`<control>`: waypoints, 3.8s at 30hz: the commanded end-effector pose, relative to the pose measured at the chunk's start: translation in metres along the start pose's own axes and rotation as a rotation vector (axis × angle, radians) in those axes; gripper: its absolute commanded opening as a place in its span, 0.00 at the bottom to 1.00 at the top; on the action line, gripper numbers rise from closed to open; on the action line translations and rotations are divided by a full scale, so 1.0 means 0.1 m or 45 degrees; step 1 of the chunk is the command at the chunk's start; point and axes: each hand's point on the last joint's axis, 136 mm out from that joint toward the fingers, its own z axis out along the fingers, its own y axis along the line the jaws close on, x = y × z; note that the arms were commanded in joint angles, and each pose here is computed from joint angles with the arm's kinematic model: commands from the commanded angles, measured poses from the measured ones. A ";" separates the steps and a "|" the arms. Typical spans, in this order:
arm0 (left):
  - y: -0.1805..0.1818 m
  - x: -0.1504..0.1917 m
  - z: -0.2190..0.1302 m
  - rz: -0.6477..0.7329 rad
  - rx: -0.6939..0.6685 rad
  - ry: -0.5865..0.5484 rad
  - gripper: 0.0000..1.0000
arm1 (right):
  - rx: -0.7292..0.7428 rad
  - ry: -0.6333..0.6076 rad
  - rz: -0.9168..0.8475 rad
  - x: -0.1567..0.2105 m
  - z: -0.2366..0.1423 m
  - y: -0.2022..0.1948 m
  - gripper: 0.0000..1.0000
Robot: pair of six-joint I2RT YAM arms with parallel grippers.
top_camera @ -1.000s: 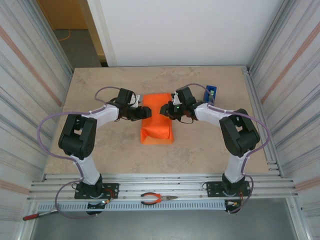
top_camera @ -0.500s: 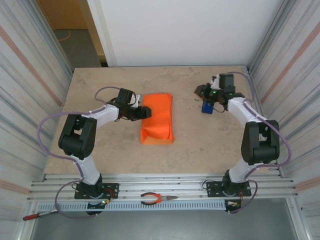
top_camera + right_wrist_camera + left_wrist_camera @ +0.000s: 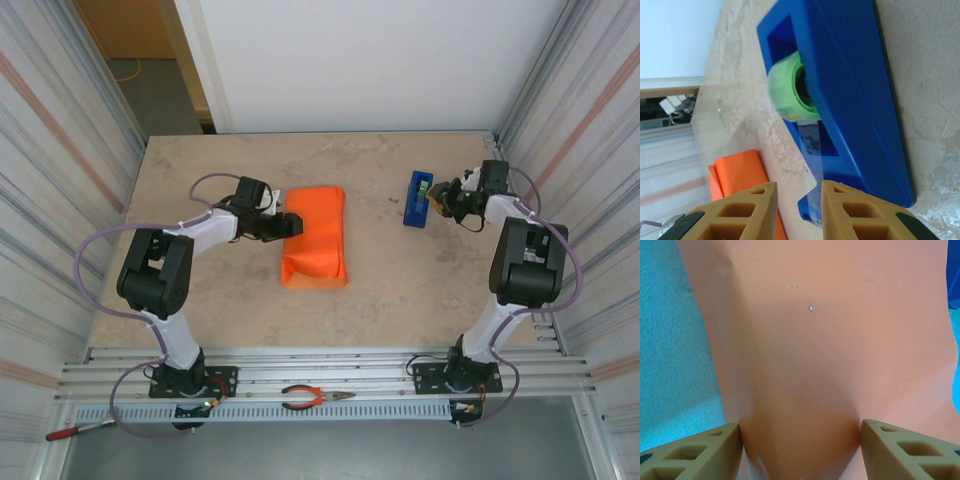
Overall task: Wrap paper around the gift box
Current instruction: Tear off the tape with the cutter.
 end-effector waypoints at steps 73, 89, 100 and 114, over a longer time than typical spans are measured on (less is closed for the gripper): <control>0.30 0.46 0.18 -0.017 -0.160 0.185 0.62 | -0.207 0.066 0.008 0.18 0.01 0.44 0.00; 0.30 0.46 0.17 -0.012 -0.163 0.187 0.62 | -0.136 0.044 0.075 0.50 -0.12 0.27 0.00; 0.29 0.46 0.18 -0.011 -0.164 0.187 0.62 | -0.102 0.051 0.105 0.67 -0.13 0.12 0.00; 0.29 0.46 0.18 -0.008 -0.163 0.188 0.62 | -0.051 0.066 0.147 0.78 -0.03 -0.14 0.00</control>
